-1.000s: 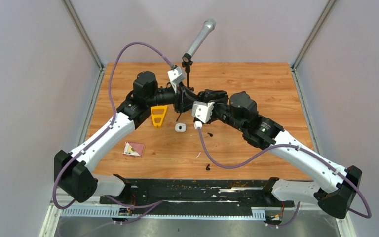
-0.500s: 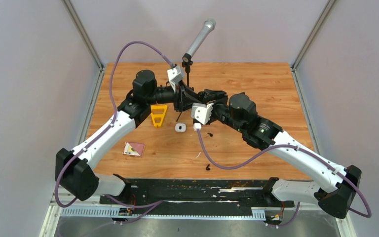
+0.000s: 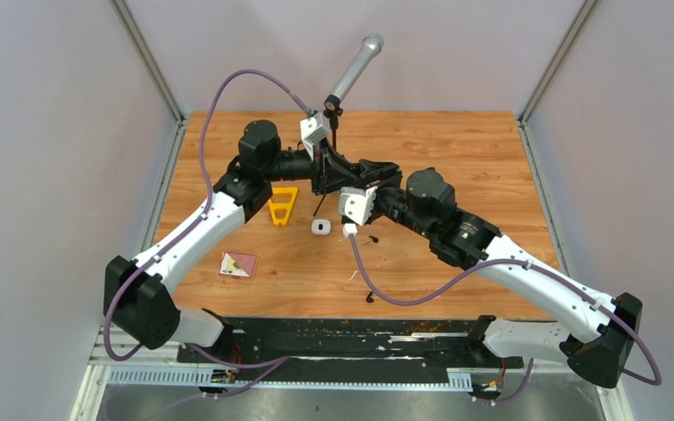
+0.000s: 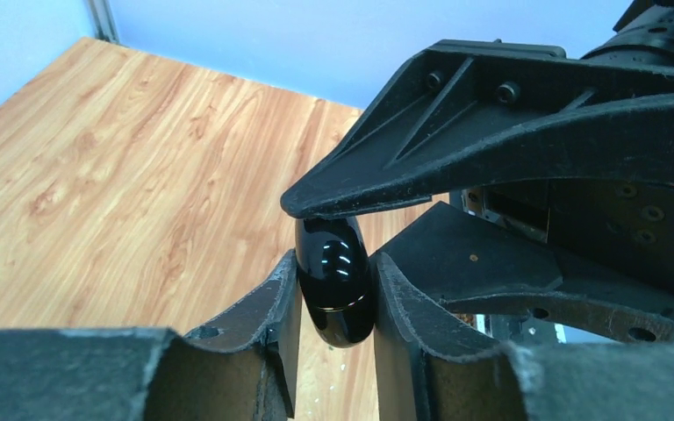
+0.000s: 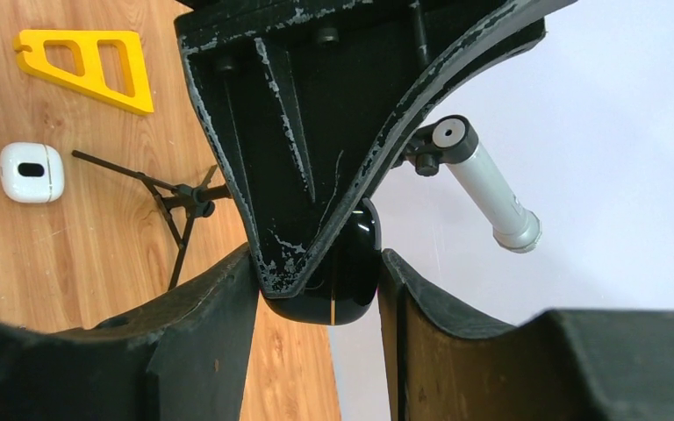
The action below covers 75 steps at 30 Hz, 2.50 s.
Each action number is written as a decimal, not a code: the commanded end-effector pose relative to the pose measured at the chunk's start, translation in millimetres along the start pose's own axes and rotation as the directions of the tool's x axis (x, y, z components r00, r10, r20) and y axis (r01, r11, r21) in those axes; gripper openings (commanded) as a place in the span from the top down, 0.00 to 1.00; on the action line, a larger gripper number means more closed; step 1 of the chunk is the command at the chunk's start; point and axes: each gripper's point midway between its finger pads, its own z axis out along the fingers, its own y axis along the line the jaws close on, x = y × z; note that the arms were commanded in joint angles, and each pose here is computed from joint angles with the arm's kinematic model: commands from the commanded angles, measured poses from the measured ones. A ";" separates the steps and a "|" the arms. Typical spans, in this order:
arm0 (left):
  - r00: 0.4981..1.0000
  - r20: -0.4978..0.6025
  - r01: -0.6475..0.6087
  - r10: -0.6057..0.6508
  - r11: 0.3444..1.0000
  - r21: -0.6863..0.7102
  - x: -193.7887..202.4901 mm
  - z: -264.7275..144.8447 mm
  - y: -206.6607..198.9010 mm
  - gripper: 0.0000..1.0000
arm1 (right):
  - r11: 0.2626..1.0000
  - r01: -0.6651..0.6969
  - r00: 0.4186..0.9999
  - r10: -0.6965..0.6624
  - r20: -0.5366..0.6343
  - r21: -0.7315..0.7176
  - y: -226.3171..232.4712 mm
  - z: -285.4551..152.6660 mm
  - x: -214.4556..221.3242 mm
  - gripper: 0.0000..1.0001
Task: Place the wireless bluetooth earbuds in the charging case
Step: Pass from the right arm to the left, then pass from the left arm to the right
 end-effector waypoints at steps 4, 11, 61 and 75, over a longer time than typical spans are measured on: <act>0.999 0.010 -0.037 0.037 0.999 0.016 -11.2 0.7 -5.8 0.80 | 0.998 -0.037 0.998 0.034 0.053 0.057 -20.3 -5.4 -17.4 0.75; 0.999 0.039 -0.020 0.019 1.000 0.017 -4.9 -10.7 -0.9 1.00 | 0.925 -0.299 0.947 0.317 0.044 -0.234 19.9 -34.0 -25.2 0.30; 0.965 0.138 -0.235 0.223 0.969 0.073 18.7 -12.9 -20.5 0.66 | 0.470 -0.621 0.700 0.692 -0.174 -0.627 29.6 -18.5 -19.5 1.00; 0.981 0.103 -0.170 0.162 0.983 0.070 34.9 -18.1 -14.3 0.43 | 0.478 -0.636 0.691 0.702 -0.172 -0.606 25.6 -18.3 -17.3 1.00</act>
